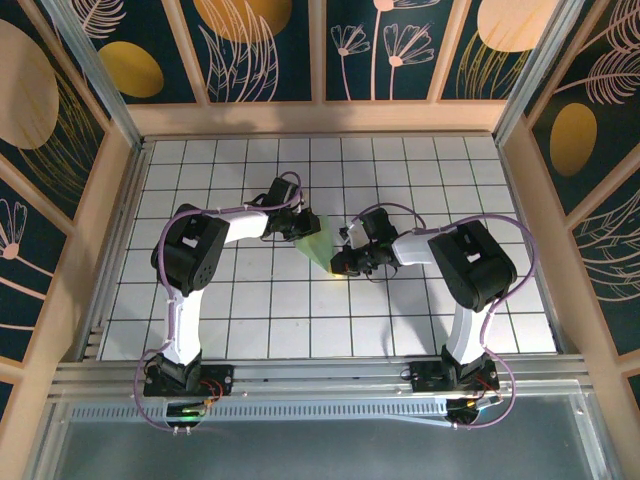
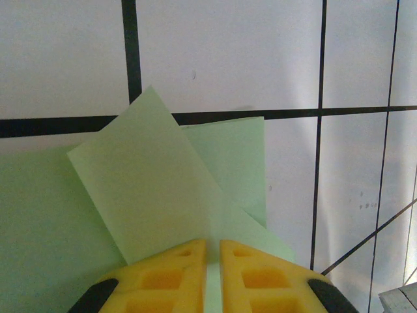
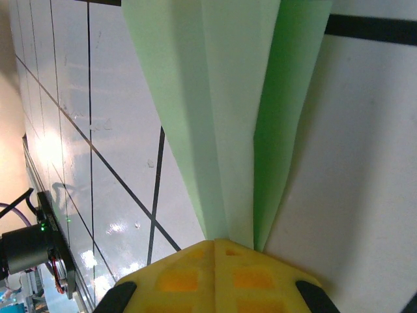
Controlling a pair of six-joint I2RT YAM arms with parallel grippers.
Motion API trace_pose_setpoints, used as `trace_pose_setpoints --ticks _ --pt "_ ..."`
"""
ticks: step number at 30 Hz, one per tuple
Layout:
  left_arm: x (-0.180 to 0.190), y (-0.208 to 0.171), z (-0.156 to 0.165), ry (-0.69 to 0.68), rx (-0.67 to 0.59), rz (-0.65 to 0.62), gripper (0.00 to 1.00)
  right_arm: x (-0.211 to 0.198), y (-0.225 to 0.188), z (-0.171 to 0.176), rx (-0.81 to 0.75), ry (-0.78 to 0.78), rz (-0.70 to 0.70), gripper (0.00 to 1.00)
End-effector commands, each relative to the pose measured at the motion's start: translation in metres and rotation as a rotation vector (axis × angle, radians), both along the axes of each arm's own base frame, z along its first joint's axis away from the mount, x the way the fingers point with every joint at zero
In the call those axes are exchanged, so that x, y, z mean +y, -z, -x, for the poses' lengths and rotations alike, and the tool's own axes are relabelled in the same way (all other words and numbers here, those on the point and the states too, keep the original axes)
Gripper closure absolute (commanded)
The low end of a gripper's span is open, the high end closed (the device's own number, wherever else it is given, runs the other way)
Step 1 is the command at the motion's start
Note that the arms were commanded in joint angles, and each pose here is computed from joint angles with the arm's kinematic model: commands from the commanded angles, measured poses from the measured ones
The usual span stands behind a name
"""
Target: Fold a paper plane with a square sheet of paper (fold left side to right side)
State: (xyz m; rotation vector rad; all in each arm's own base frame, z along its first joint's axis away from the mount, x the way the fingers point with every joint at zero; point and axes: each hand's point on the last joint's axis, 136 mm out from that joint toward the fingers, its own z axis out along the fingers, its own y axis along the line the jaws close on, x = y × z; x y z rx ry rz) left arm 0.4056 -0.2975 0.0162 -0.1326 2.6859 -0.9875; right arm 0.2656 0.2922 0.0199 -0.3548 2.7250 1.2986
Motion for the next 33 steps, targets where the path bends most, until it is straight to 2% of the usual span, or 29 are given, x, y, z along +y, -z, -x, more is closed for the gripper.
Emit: trace_pose_setpoints --ticks 1,8,33 --pt "0.014 0.034 0.015 -0.013 0.068 -0.096 0.85 0.004 -0.02 -0.005 -0.027 -0.002 -0.035 1.0" --pt "0.014 0.034 0.014 -0.014 0.069 -0.091 0.85 0.011 -0.036 -0.019 -0.063 0.0 -0.082 1.0" --pt "0.014 0.034 0.014 -0.012 0.069 -0.092 0.85 0.009 0.002 -0.016 0.002 0.009 -0.021 1.0"
